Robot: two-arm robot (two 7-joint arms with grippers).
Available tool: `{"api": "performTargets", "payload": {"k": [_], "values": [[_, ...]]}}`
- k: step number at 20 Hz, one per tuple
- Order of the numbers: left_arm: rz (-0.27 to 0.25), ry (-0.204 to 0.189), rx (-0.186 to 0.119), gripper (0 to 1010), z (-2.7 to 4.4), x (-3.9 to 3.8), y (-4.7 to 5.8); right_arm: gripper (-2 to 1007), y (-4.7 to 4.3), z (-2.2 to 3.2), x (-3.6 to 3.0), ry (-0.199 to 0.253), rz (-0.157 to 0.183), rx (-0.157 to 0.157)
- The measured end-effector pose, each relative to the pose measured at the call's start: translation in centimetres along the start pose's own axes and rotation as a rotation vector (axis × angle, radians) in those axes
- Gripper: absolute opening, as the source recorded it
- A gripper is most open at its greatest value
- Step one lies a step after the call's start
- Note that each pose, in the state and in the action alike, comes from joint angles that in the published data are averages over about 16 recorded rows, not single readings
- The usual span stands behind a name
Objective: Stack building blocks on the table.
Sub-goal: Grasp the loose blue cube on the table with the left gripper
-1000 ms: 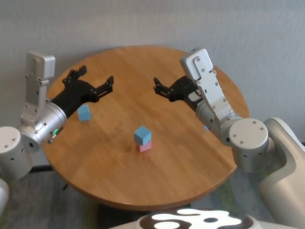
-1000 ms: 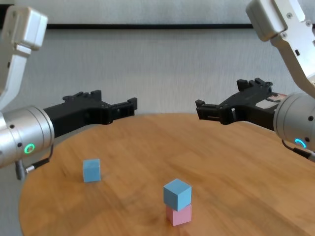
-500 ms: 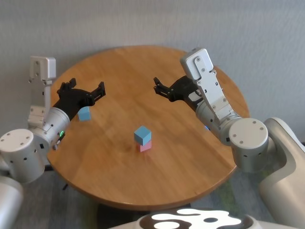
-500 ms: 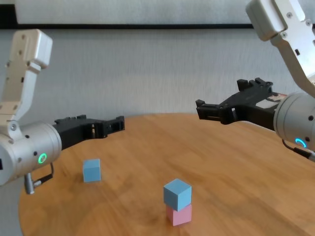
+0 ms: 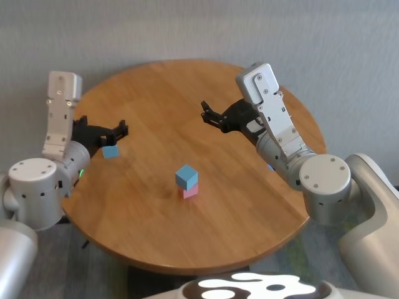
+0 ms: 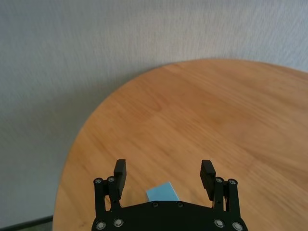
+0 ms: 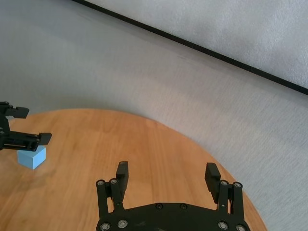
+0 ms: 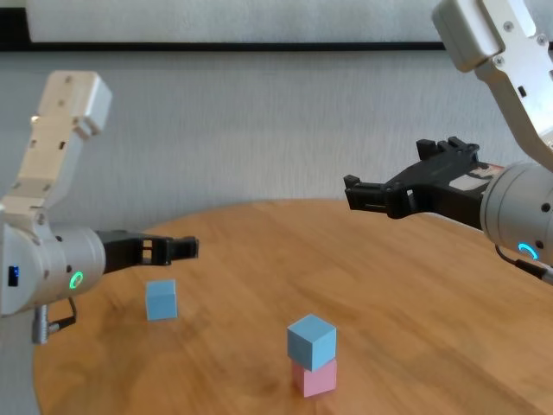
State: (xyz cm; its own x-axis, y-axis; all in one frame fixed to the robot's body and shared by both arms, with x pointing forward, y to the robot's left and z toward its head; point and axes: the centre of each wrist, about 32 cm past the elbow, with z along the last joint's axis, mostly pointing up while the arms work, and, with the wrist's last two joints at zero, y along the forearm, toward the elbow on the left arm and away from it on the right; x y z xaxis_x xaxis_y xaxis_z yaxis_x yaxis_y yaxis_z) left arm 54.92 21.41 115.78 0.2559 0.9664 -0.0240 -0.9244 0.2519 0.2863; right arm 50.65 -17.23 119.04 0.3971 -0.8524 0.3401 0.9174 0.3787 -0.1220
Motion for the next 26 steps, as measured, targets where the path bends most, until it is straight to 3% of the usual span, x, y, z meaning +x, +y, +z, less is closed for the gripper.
{"api": "performTargets", "payload": {"k": [7, 17, 26], "values": [[0.022, -0.013, 0.052, 1000, 0.16, -0.96, -0.2, 1005, -0.01, 0.01, -0.01, 0.0, 0.0, 0.0], [0.028, 0.043, 0.081, 1000, -0.59, -2.43, -0.1, 1005, -0.01, 0.01, -0.02, 0.001, 0.0, -0.001], [0.049, 0.058, 0.117, 1000, -0.77, -2.9, 0.0, 1005, -0.01, 0.01, -0.02, 0.001, 0.0, -0.001]]}}
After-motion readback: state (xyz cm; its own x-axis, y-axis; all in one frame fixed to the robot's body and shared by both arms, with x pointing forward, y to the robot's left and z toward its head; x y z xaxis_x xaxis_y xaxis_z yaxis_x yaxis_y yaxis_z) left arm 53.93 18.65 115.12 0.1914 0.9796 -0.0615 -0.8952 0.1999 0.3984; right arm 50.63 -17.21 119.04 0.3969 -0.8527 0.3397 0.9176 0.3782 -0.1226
